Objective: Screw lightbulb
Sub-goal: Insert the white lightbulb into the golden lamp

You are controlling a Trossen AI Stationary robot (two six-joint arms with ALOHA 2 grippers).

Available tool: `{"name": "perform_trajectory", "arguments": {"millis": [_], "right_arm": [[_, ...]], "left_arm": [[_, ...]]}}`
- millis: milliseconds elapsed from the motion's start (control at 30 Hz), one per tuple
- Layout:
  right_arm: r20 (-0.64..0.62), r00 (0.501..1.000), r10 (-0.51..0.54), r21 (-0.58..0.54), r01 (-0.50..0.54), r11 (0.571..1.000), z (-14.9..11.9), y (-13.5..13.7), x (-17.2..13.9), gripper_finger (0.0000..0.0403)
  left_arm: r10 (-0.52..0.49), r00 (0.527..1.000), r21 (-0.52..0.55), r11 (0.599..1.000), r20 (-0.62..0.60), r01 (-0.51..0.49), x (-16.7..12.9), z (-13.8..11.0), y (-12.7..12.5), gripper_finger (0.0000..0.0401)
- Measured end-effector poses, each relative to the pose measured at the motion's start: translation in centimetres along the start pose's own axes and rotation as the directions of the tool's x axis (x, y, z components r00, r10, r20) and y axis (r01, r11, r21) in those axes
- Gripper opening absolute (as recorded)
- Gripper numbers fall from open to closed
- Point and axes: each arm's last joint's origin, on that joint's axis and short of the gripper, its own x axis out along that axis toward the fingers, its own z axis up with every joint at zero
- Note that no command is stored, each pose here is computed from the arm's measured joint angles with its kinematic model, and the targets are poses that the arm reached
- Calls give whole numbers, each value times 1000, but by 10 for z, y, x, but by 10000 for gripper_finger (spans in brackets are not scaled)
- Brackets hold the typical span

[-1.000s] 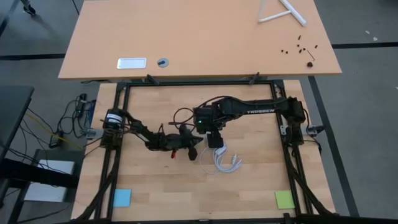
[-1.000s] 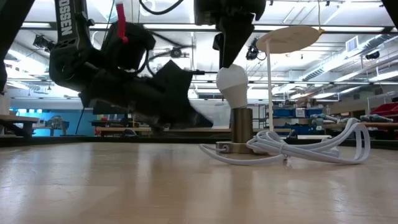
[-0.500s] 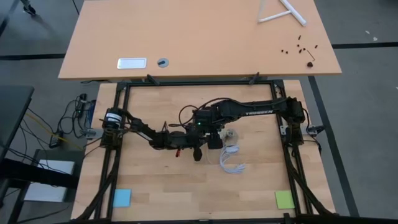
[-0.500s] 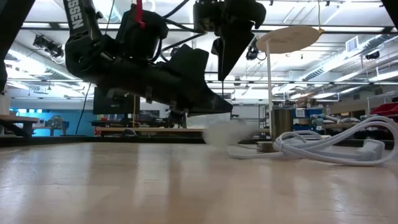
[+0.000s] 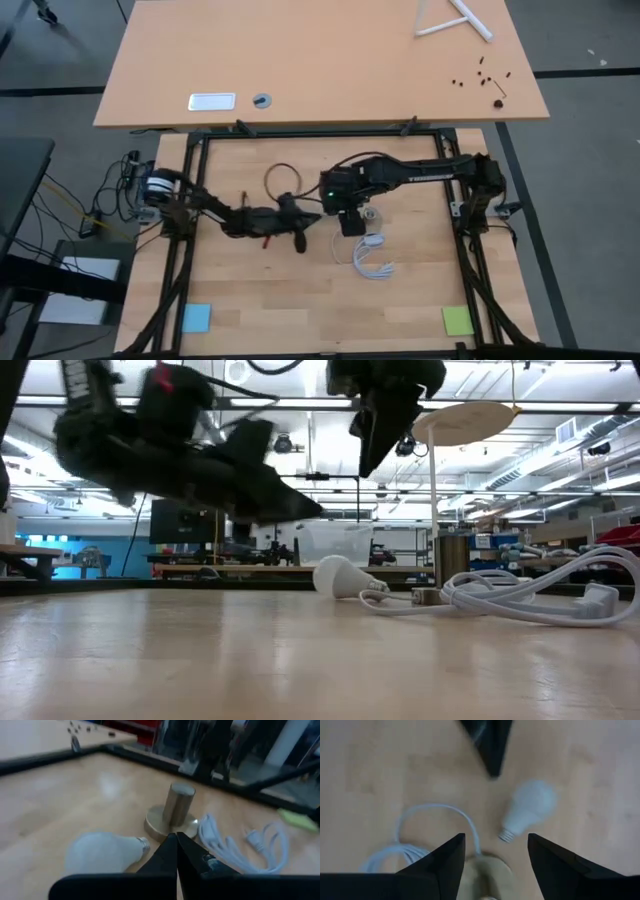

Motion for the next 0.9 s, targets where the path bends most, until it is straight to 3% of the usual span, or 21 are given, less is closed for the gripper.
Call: {"name": "perform_trajectory", "arguments": {"millis": [100,333,467,600,733,900], "right_arm": [[66,997,49,33,-52,998,-17,3,10,205],[162,986,32,138,-54,989,-71,13,39,160],[298,953,48,150,-96,984,-72,17,51,136],[321,942,97,195,-166,967,-64,18,48,124],[316,946,75,198,-143,970,-54,16,47,148],[188,982,-6,245,-41,969,-54,10,59,224]], "left_arm": [[-21,999,-18,1000,49,22,-21,4,5,4],[-33,998,-20,999,57,34,-43,-4,14,4],[-35,998,2,999,58,35,-45,-4,15,4],[-43,996,-5,999,75,43,-45,-2,14,4],[-40,998,2,999,57,40,-44,-4,14,4],[-49,998,9,999,26,48,-45,-7,13,4]]}}
